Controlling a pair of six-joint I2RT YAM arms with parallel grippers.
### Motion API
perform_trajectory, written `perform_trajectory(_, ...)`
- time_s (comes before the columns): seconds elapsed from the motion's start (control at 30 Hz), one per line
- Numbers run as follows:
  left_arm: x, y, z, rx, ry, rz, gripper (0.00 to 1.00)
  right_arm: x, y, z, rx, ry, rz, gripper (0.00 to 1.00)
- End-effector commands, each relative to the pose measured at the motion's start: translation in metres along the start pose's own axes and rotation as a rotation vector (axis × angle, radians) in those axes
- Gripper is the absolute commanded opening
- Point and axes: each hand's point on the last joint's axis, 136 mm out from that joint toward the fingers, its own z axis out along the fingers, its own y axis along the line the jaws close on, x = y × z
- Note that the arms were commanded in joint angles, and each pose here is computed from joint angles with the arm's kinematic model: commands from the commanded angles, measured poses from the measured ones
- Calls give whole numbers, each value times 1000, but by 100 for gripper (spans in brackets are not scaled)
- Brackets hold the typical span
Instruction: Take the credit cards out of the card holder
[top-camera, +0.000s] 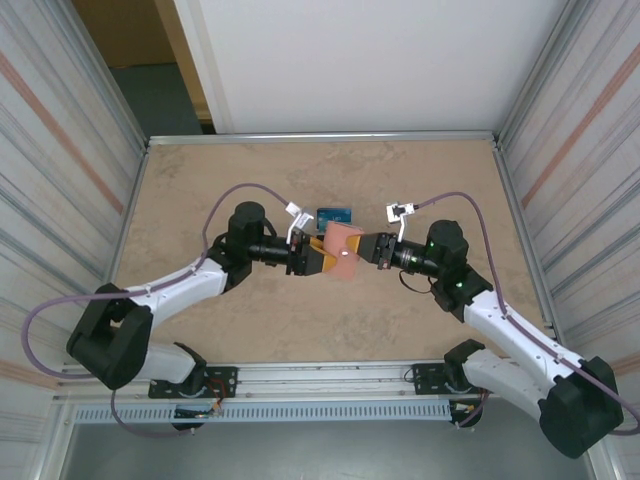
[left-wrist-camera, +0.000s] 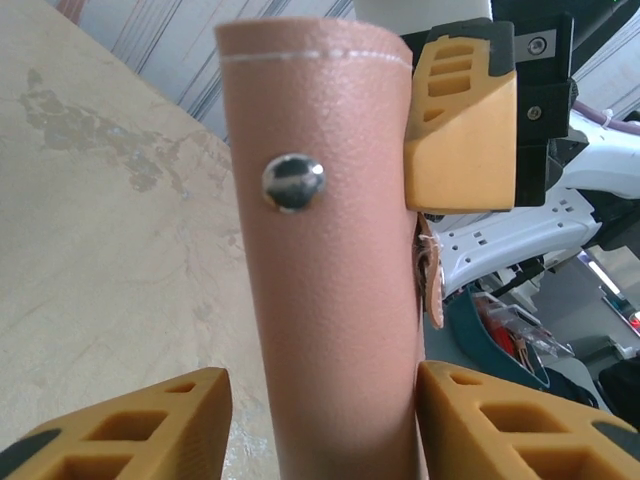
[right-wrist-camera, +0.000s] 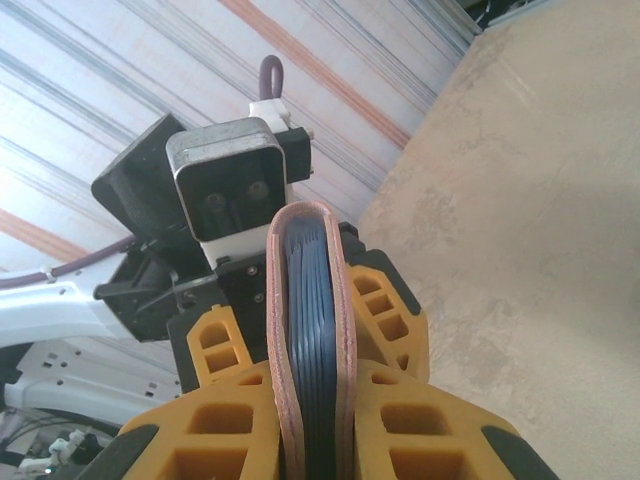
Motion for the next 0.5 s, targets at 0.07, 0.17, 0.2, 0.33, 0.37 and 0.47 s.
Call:
perform_trajectory(0.07,6,0,4,30,12,-11,32,-8,9,0,-43,-29,-15,0)
perform_trajectory(0.17,5,-1,4,29,10,-9,21,-6,3,-1,-12,-26,-8,0)
perform_trajectory(0.2,4,-1,4,25,9,-8,18,-5,0,-1,1,-25,-4,0)
perform_trajectory(0.33,4,3,4,0,8,-14,10,-3,-12,-4,85,-17,-1,20)
perform_trajectory(0.37,4,5,3,-13,8,-17,8,-3,-14,-6,111,-16,-7,26)
perform_trajectory(0.47,6,14,2,-70,10,-32,1,-3,-22,-12,205,-15,-18,42)
